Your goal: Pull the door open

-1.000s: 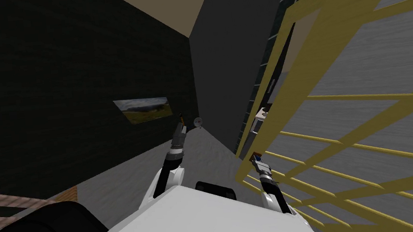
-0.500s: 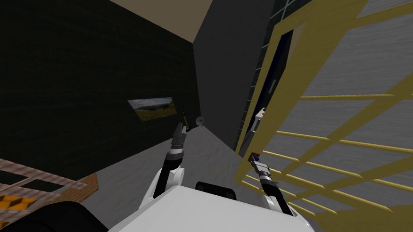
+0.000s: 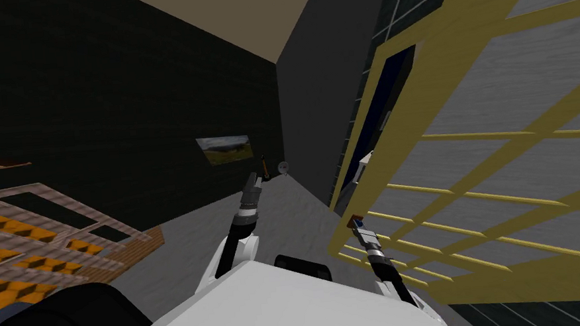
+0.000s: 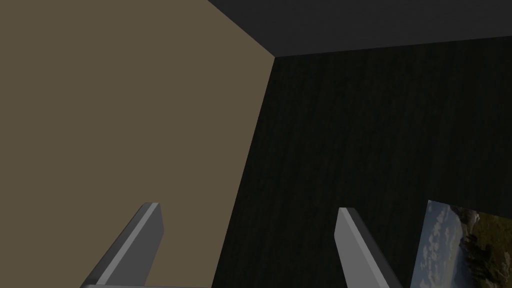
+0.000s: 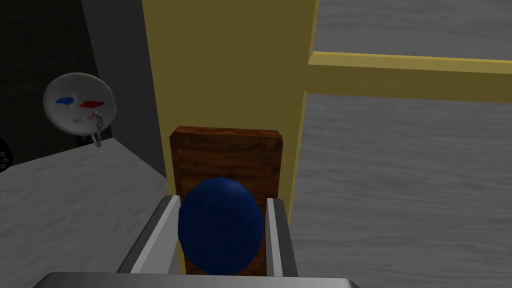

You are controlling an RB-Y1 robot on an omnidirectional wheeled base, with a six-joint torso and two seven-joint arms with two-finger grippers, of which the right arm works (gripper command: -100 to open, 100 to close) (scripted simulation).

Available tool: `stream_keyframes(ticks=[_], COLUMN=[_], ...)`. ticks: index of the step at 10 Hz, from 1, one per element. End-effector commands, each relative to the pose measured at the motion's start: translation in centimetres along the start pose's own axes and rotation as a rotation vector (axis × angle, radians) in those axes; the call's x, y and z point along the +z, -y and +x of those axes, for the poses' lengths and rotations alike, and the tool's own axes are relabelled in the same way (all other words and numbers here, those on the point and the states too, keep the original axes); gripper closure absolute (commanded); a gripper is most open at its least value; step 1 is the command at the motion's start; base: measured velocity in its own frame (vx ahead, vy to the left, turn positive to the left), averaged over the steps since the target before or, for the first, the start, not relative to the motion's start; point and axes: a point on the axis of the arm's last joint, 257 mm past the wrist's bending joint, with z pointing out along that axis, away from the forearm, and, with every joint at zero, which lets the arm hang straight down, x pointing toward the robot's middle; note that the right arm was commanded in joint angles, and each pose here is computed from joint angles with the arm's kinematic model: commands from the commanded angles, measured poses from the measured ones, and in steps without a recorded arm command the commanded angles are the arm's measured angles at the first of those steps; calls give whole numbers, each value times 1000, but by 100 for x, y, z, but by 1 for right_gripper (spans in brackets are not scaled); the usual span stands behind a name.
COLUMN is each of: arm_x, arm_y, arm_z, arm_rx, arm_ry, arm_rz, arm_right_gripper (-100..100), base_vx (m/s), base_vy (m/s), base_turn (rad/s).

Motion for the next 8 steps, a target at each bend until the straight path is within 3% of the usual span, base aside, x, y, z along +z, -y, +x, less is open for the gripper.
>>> stream_keyframes(ticks=[1,2,3,8], arm_x=[-50,-31,-105,-307], arm_y=[47,25,49,91], arm_z=[-2,-7,-28,-5], arm_rx=[4,1,1,2], arm_ry=[1,2,6,0], arm_rz=[34,20,47,139], arm_right_gripper=[100,100,100,100], base_vx=[-255,-108,-132,-203], base_vy=[-47,-22,-26,-66], base_turn=[55,18,71,83])
